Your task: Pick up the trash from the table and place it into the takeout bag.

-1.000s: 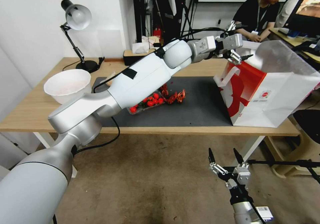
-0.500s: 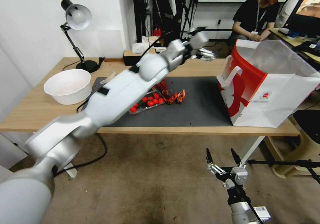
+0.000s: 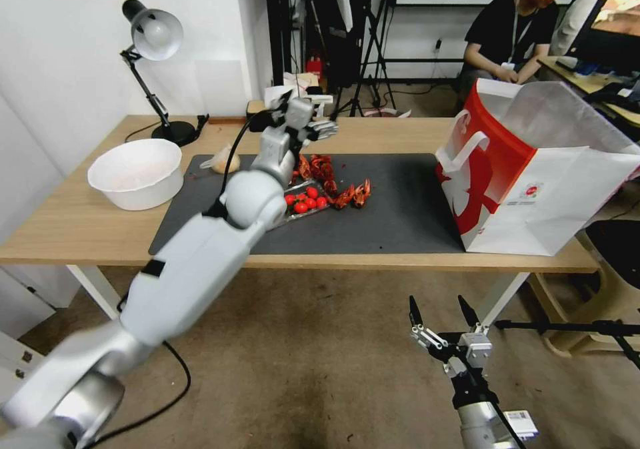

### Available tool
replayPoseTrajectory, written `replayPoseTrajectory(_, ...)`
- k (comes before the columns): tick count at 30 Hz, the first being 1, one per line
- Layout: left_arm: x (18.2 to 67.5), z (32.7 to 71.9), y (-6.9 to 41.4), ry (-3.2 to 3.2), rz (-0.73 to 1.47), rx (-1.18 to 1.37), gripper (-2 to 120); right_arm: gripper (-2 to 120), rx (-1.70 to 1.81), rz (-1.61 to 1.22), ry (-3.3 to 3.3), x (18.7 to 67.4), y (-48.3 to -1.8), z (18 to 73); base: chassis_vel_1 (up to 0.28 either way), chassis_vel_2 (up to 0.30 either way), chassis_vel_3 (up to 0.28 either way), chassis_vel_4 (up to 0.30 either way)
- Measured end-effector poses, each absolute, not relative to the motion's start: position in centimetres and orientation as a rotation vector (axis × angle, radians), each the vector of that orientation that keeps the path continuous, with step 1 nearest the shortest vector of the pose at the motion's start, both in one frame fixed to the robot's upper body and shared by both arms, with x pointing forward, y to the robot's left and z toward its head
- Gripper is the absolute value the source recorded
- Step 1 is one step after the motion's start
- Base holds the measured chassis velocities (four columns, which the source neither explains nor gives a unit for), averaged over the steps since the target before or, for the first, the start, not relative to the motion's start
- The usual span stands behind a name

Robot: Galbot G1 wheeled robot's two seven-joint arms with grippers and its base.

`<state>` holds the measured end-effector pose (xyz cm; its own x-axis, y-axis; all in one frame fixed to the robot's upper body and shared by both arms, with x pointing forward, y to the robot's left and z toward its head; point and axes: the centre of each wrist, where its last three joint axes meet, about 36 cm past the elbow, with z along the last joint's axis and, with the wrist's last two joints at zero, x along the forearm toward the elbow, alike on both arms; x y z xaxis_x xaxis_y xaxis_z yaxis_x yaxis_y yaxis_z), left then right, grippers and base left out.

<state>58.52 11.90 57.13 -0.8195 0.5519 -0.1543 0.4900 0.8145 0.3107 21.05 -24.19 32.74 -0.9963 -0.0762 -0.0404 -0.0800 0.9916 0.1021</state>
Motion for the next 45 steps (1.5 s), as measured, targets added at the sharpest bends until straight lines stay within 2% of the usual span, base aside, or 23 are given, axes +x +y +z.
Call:
replayPoseTrajectory(15, 56.1, 55.5, 12.8, 2.855, 0.282, 0.526, 100, 100, -0.132, 0.16, 3.101, 21.2, -24.1, 32.6, 0.0, 0.0, 0.0, 0.0)
replayPoseTrajectory(18, 53.2, 53.9, 13.4, 2.916, 0.227, 0.347, 100, 100, -0.136, 0.161, 3.101, 21.3, -24.0, 32.7, 0.0, 0.0, 0.0, 0.0)
replayPoseTrajectory(24, 51.3, 52.3, 14.9, 2.945, 0.212, 0.268, 100, 100, -0.138, 0.161, 3.1, 21.3, -24.0, 32.7, 0.0, 0.0, 0.0, 0.0)
replayPoseTrajectory(27, 49.1, 50.5, 17.2, 2.964, 0.197, 0.169, 100, 100, -0.14, 0.159, 3.101, 21.2, -24.1, 32.8, 0.0, 0.0, 0.0, 0.0)
replayPoseTrajectory(32, 46.4, 48.9, 19.4, 2.976, 0.242, 0.116, 100, 100, -0.143, 0.155, 3.091, 21.3, -24.2, 33.0, 0.0, 0.0, 0.0, 0.0)
replayPoseTrajectory(38, 40.4, 43.9, 22.3, 3.06, 0.266, 0.048, 100, 100, -0.147, 0.146, 3.076, 21.3, -24.4, 33.6, 0.0, 0.0, 0.0, 0.0)
replayPoseTrajectory(45, 36.1, 42.0, 24.1, 3.076, 0.282, -0.054, 100, 100, -0.149, 0.142, 3.07, 21.4, -24.6, 33.9, 0.0, 0.0, 0.0, 0.0)
